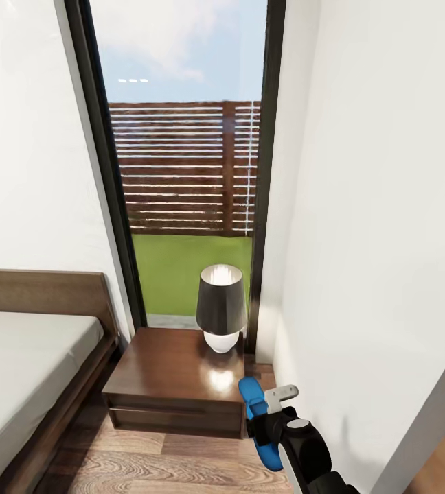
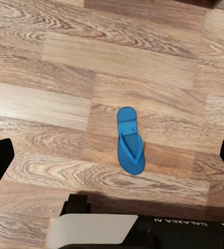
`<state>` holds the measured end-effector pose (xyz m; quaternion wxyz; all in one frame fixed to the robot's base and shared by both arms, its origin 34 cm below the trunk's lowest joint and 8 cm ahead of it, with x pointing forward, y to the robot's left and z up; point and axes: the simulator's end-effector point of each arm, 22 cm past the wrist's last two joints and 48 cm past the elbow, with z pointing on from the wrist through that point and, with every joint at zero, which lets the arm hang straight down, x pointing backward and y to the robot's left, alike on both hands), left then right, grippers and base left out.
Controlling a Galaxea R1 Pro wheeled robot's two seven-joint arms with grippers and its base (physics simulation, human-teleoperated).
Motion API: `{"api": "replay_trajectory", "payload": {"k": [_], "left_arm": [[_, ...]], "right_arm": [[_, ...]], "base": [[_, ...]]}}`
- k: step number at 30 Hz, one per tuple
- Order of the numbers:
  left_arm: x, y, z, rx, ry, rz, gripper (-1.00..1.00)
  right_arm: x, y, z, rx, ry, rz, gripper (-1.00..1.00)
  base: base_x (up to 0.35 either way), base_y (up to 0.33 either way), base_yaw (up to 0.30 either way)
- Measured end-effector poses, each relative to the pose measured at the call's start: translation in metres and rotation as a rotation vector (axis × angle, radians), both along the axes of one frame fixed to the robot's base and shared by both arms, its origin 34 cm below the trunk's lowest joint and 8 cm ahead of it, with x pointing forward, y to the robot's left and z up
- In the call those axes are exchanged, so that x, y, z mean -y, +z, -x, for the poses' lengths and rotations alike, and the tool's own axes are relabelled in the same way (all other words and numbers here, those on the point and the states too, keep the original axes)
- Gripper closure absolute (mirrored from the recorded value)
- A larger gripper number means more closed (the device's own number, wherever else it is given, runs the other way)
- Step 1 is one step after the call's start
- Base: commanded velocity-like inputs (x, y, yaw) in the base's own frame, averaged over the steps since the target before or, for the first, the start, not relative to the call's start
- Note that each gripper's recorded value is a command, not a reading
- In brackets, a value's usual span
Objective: In the bedroom, move the book from the bed onto either nightstand, and place the two sandals side by side next to the bed.
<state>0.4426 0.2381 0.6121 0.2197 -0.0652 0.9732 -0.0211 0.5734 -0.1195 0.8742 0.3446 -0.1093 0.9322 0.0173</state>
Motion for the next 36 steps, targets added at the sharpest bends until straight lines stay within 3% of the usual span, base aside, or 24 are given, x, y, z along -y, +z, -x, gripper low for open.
{"api": "replay_trajectory", "payload": {"k": [36], "left_arm": [[0.001,-0.045,-0.008,0.012,0.000,-0.001,-1.00]], "right_arm": [[0.000,-0.047,-0.006,0.000,0.000,-0.001,1.00]], "base": [[0.000,0.000,0.000]]}}
